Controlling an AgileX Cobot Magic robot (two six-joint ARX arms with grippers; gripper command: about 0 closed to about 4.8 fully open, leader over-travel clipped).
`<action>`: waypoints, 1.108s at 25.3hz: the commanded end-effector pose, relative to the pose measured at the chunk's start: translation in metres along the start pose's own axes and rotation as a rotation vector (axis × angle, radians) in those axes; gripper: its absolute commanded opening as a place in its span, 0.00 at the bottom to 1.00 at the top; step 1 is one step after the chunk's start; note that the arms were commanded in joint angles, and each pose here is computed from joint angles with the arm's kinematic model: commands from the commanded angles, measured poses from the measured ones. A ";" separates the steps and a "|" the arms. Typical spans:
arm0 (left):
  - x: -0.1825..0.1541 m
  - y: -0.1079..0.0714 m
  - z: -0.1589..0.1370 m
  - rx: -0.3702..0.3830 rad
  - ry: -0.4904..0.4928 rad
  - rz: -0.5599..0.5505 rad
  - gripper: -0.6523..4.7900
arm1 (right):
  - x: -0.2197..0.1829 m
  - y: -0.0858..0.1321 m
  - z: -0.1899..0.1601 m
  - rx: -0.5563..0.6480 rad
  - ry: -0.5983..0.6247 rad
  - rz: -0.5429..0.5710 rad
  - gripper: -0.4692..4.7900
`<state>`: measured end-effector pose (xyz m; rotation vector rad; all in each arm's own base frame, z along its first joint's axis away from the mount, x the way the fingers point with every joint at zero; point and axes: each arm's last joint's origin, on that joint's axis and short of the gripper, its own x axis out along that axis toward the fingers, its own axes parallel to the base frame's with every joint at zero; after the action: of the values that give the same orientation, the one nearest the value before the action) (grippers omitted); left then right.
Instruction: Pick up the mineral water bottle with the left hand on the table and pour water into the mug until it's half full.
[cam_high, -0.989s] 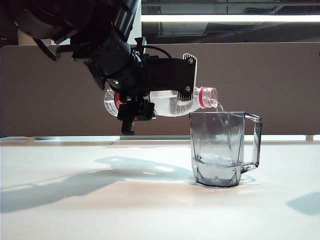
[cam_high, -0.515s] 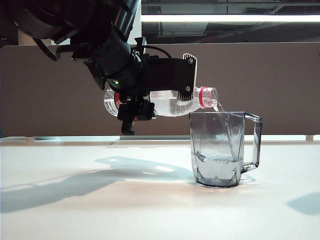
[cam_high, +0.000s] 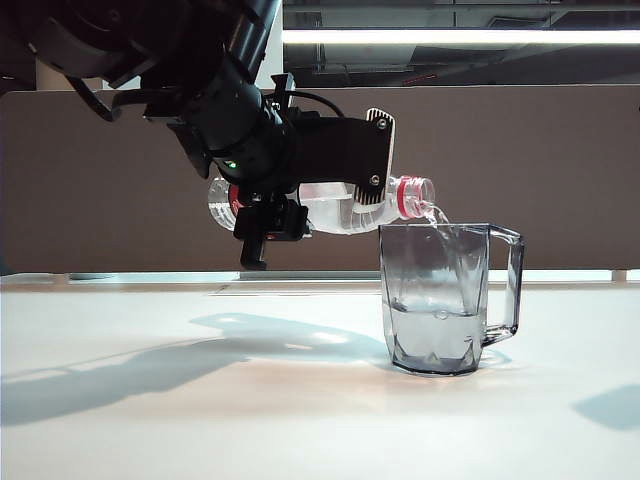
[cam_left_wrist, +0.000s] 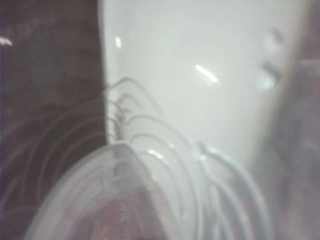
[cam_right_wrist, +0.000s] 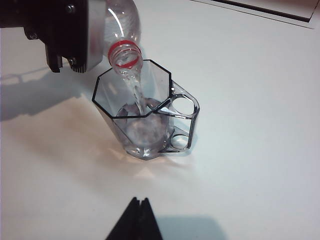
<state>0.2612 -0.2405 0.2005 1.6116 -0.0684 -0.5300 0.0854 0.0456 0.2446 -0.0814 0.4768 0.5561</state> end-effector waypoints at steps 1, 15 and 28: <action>-0.001 0.010 0.001 -0.026 -0.003 0.061 0.56 | -0.002 0.000 0.003 -0.007 -0.022 0.005 0.09; -0.001 0.010 0.001 -0.170 -0.007 0.060 0.56 | -0.002 0.000 0.003 -0.007 -0.022 0.004 0.09; -0.001 0.011 0.000 -0.358 -0.016 0.061 0.56 | -0.002 0.000 0.003 -0.014 -0.022 0.004 0.09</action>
<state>0.2613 -0.2406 0.2011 1.3582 -0.0058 -0.5141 0.0854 0.0456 0.2446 -0.0849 0.4757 0.5574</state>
